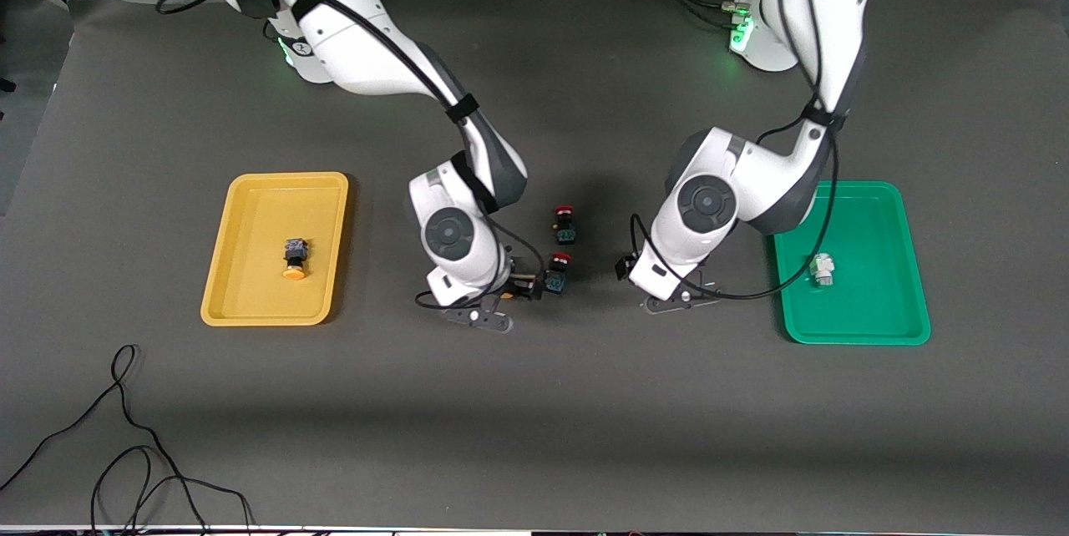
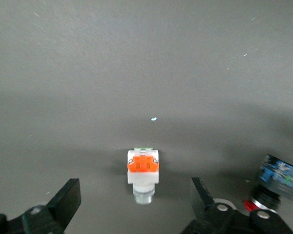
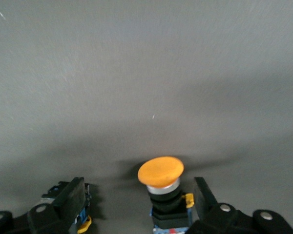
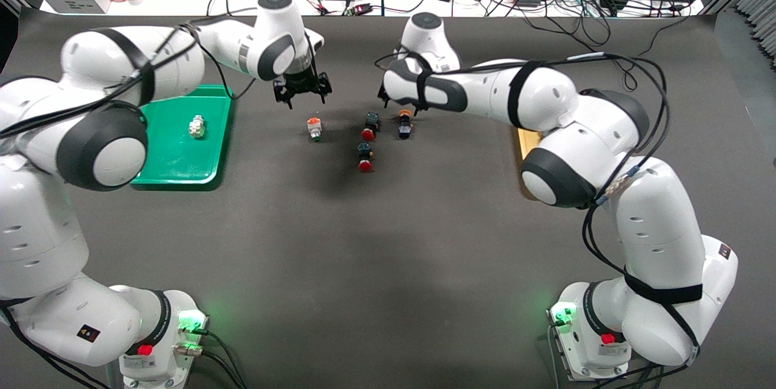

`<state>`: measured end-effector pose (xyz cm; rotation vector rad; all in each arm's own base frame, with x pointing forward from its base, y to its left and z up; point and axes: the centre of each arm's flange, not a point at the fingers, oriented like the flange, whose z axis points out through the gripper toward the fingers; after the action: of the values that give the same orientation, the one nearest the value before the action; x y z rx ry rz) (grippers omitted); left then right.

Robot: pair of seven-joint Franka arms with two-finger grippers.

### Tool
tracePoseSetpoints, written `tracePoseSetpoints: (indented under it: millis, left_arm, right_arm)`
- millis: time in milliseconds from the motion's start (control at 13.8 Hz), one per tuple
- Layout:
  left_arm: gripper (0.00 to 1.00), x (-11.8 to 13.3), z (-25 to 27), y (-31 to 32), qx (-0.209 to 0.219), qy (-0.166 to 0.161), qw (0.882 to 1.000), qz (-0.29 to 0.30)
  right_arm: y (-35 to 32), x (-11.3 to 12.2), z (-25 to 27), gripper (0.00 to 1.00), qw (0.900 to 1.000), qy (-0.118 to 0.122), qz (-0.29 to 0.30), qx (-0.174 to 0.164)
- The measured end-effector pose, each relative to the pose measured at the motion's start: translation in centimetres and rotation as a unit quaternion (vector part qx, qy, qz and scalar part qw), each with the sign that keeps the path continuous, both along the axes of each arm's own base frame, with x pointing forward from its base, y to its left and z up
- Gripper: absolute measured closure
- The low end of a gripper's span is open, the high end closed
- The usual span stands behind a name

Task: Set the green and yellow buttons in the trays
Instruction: 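Carry the yellow button to the yellow tray while the left gripper carries green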

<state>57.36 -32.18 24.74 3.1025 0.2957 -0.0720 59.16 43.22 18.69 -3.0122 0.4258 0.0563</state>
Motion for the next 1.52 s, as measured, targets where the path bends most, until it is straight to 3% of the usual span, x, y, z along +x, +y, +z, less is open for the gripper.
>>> tracePoseSetpoints:
  millis: [218, 508, 581, 726, 944, 1089, 1306, 1524]
  left_arm:
    - [0.0, -1.0, -4.0, 0.6, 0.0, -0.001, 1.0, 0.013]
    - [0.0, -2.1, -6.0, 0.0, 0.004, 0.006, 1.0, 0.023]
    - [0.0, -2.2, -6.0, -0.1, 0.004, 0.006, 1.0, 0.023]
    - [0.04, -2.2, -6.0, 0.0, 0.005, 0.006, 1.0, 0.025]
    - [0.41, -2.1, -6.0, 0.1, 0.005, 0.006, 1.0, 0.029]
    - [0.59, -2.0, -6.0, 0.2, 0.006, 0.006, 0.999, 0.034]
    - [0.59, -0.6, -3.6, 0.8, 0.005, 0.001, 0.999, 0.045]
    - [0.59, 1.8, 5.8, 2.7, 0.008, 0.01, 0.998, 0.059]
  right_arm:
    - [0.1, -0.3, -1.4, 0.06, 1.0, 0.003, -0.004, -0.007]
    - [-0.5, -0.1, -1.8, 0.52, 1.0, -0.001, 0.0, -0.018]
    - [-0.5, 0.0, -1.7, 0.6, 1.0, -0.005, 0.004, -0.023]
    - [-0.5, 0.0, -1.6, 0.61, 0.999, -0.012, 0.014, -0.034]
    - [-1.4, 1.2, 0.3, 0.61, 0.999, -0.018, 0.009, -0.04]
    - [-3.4, 2.6, 3.8, 0.61, 0.999, -0.004, 0.0, -0.049]
    - [-9.5, 4.2, 11.2, 0.61, 0.996, 0.044, 0.009, -0.077]
    - [-17.7, 5.3, 18.1, 0.61, 0.993, 0.066, 0.047, -0.086]
